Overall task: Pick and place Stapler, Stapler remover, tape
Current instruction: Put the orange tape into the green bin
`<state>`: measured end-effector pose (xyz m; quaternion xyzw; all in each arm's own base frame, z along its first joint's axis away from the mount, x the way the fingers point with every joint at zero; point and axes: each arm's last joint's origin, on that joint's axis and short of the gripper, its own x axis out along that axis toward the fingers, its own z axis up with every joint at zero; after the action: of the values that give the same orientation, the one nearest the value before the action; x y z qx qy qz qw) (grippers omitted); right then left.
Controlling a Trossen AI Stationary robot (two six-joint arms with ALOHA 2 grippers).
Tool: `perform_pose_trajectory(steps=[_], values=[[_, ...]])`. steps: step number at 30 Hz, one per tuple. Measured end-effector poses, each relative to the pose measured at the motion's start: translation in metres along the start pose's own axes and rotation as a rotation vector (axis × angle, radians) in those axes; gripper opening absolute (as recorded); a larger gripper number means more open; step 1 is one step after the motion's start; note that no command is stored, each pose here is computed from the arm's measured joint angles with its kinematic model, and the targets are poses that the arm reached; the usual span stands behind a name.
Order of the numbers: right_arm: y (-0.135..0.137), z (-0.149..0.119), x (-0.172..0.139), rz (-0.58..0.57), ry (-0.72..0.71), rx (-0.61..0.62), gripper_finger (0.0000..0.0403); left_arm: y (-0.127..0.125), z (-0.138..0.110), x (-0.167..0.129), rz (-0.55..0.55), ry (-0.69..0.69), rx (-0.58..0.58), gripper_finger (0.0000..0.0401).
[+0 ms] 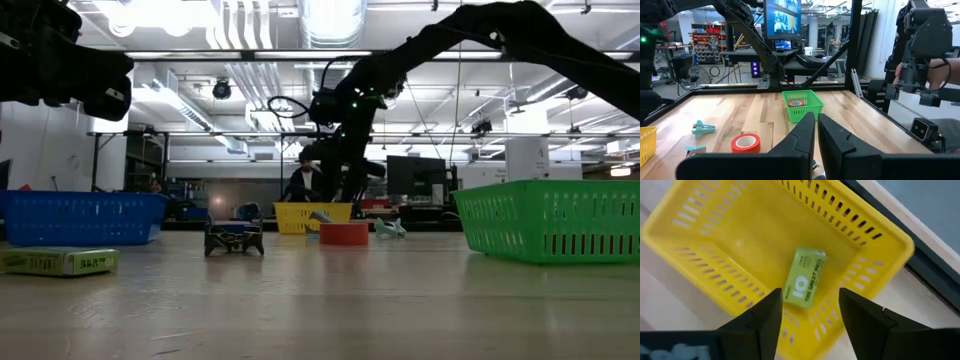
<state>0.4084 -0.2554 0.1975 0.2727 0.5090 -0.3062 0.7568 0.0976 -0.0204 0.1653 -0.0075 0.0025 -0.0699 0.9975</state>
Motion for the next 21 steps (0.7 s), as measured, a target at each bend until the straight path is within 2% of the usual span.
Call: perform_pose_trajectory(steps=[7, 16, 21], values=[[0.019, -0.006, -0.028, 0.02, -0.015, -0.1, 0.02, 0.0, 0.0, 0.0, 0.0, 0.0, 0.0, 0.0026], [0.089, -0.044, -0.055, 0.074, 0.018, -0.408, 0.0192, 0.0, 0.0, 0.0, 0.0, 0.0, 0.0, 0.0026], [0.125, -0.071, -0.056, 0.097, 0.06, -0.549, 0.0191, 0.0, 0.0, 0.0, 0.0, 0.0, 0.0, 0.0026]])
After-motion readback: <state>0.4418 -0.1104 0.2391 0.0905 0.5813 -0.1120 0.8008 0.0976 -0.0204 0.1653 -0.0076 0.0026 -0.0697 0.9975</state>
